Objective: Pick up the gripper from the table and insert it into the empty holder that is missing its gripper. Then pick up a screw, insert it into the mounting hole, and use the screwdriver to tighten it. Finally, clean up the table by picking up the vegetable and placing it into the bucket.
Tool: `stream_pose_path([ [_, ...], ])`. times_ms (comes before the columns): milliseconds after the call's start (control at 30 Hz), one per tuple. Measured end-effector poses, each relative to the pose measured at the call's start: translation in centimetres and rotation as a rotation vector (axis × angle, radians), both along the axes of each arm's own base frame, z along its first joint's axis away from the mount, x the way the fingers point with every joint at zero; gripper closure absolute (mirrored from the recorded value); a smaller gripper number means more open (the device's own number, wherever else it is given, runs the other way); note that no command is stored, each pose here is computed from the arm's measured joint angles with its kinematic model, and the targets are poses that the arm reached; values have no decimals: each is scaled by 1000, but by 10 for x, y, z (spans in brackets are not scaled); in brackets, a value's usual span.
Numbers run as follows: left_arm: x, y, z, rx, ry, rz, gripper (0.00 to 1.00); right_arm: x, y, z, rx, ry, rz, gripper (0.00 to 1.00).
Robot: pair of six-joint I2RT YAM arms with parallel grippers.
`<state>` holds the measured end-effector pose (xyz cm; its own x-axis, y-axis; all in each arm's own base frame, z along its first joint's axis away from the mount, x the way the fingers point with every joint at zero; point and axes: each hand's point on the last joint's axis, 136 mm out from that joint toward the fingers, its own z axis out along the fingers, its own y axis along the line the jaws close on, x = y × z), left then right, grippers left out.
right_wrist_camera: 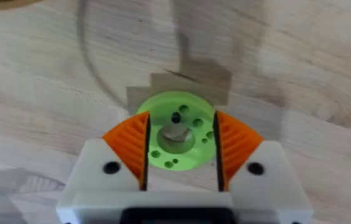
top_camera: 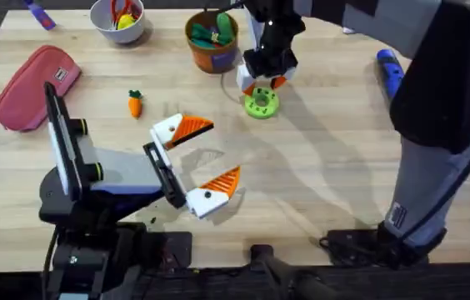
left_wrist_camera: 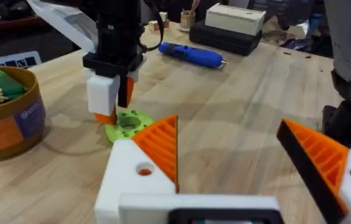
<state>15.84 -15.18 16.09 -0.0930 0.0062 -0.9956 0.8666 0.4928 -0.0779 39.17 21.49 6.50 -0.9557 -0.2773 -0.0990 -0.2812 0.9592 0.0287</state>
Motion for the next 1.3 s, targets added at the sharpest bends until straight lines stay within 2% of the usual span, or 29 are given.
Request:
stream_pose_path([
  [167, 0, 0, 0, 0, 0, 0, 1, 1, 0, 0, -1, -3, 0, 592],
  [333, 0, 0, 0, 0, 0, 0, 1, 0, 0, 0, -2, -3, -4, 624],
  [467, 0, 0, 0, 0, 0, 0, 1, 0, 2, 0, -1, -2, -7, 742],
  [833, 0, 0, 0, 0, 0, 0, 1, -3, 9, -1, 0, -4, 10, 842],
  [1000, 0, 0, 0, 0, 0, 0, 1, 0, 7, -6, -17, -5, 8, 984],
  [1300, 0, 0, 0, 0, 0, 0, 1, 0, 7, -6, -19, -8, 4, 995],
])
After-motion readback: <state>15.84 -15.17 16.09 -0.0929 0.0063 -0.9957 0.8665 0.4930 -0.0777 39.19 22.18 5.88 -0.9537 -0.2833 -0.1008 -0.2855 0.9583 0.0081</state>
